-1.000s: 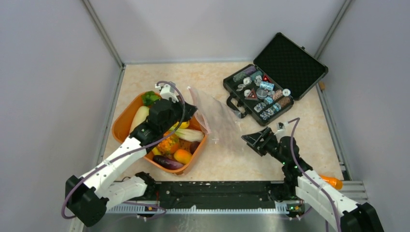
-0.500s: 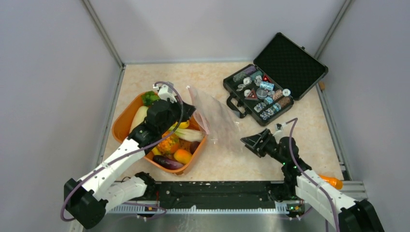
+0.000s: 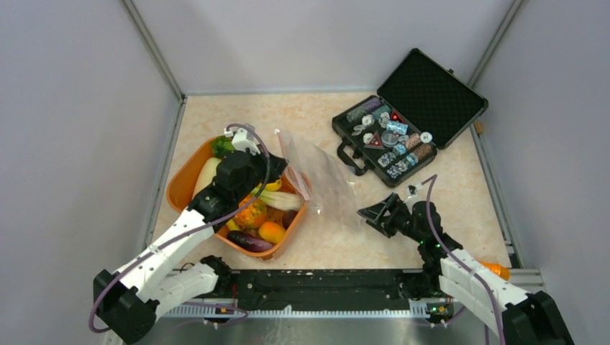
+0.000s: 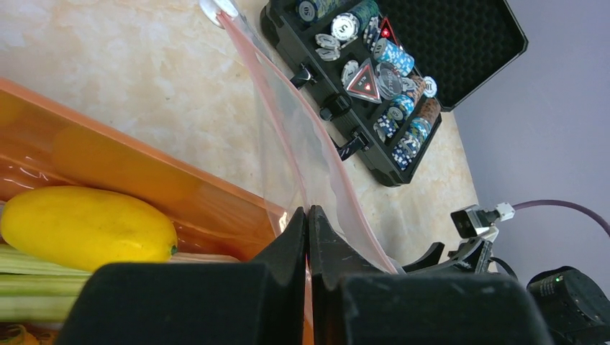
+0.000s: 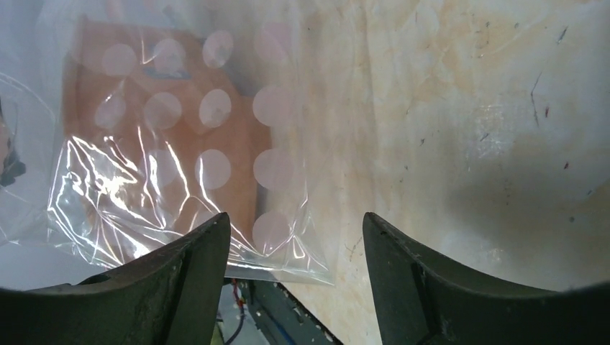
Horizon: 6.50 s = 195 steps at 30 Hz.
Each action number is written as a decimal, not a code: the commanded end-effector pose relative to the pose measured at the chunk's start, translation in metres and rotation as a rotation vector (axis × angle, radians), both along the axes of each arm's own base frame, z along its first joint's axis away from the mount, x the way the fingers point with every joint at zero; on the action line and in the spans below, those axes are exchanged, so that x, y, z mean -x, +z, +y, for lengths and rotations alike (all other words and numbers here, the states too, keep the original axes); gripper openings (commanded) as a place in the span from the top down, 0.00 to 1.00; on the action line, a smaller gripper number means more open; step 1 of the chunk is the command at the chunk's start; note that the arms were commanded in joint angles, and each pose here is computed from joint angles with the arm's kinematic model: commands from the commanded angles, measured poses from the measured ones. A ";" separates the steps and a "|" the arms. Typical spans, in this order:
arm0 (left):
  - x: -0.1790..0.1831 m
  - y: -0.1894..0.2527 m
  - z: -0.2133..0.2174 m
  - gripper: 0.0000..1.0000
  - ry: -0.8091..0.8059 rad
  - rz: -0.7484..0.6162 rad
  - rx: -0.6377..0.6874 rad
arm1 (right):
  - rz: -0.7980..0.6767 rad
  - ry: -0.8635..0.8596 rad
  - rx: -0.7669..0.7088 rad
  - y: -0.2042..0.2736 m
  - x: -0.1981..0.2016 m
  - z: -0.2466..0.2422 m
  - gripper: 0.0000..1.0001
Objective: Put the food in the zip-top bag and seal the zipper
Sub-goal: Open the zipper of the food storage bag at the center of the board.
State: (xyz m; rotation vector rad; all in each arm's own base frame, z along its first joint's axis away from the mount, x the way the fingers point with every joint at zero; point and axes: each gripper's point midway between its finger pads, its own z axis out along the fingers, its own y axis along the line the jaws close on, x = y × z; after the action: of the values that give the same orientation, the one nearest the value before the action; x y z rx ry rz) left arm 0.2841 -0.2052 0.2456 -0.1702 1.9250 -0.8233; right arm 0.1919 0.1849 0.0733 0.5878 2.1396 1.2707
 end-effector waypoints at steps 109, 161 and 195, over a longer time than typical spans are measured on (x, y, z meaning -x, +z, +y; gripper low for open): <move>0.031 0.047 -0.103 1.00 -0.130 0.031 0.114 | -0.491 0.137 0.846 0.221 -0.016 0.078 0.34; 0.068 0.069 -0.114 1.00 -0.232 -0.074 0.056 | -0.500 0.084 0.915 0.214 -0.028 0.076 0.75; 0.049 0.015 -0.081 1.00 -0.046 0.027 -0.206 | -0.590 -0.105 0.894 0.259 -0.025 0.007 1.00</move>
State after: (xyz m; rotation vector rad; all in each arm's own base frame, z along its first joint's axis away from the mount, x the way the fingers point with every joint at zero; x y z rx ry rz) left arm 0.2250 -0.2966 0.2502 0.0485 2.0521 -0.7281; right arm 0.2111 0.2160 0.3102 -0.1590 1.9441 0.2922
